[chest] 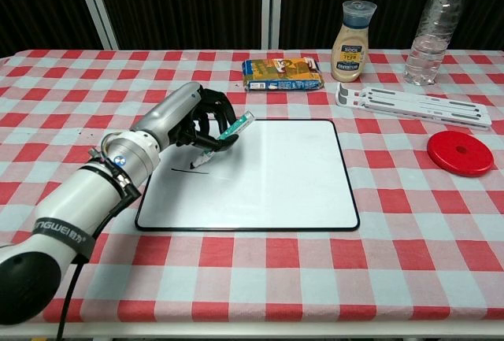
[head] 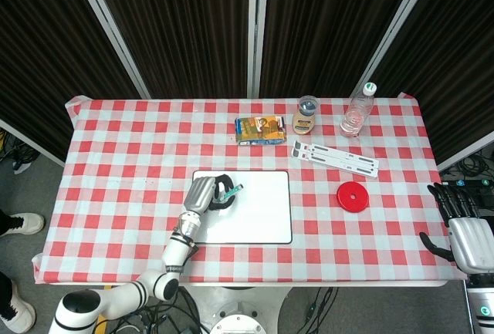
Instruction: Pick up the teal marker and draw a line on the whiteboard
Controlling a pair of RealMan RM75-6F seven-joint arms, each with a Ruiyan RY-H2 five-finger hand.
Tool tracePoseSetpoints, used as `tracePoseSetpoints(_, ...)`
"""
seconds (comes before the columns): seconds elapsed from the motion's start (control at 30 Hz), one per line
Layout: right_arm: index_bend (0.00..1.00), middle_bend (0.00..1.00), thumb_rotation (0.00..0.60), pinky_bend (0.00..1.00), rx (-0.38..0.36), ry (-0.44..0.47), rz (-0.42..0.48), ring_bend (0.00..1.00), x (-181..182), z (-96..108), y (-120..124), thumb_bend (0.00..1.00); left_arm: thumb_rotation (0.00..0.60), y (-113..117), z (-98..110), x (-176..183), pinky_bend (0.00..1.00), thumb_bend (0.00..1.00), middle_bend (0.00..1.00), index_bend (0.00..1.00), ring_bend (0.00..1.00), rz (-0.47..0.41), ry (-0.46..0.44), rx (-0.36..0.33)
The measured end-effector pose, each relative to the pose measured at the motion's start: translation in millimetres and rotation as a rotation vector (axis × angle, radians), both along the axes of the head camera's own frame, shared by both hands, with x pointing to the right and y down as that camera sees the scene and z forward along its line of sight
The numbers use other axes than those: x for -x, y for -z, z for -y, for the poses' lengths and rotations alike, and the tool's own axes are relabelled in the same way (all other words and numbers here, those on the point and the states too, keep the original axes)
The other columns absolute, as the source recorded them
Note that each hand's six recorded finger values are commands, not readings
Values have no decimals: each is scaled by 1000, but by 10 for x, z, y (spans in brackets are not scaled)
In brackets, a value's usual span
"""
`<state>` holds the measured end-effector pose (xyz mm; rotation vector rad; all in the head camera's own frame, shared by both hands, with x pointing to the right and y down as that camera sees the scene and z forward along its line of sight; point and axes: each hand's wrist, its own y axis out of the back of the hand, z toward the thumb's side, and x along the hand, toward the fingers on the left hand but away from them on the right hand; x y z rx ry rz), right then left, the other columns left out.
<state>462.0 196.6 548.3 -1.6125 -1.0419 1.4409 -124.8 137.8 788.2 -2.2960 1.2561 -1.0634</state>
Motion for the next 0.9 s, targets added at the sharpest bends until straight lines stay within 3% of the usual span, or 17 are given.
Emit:
tracePoseSetpoints(0.3,0,63,600,0,6,11,10,0,17,2,-24,191,600,83,-323,49,871,406,601,587,671,-12,23,41)
tracePoseSetpoints(0.43,0,63,600,0,-2,12,18,0,16,10,-18,192,600,193,-372,39,872,406,599,586,663,-42,36,40)
tracePoseSetpoints(0.67,0,63,600,0,-17,17,21,0,20,30,8,192,600,516,-14,178,867,407,593,583,660,-42,16,-69)
tracePoseSetpoints(0.77,0,63,600,0,-15,10,24,0,8,35,-4,191,600,548,153,322,850,408,590,583,655,38,-38,-96)
tracePoseSetpoints(0.9,0,63,600,0,-10,6,29,0,-3,39,-36,191,600,486,297,541,812,408,578,579,638,229,-152,-118)
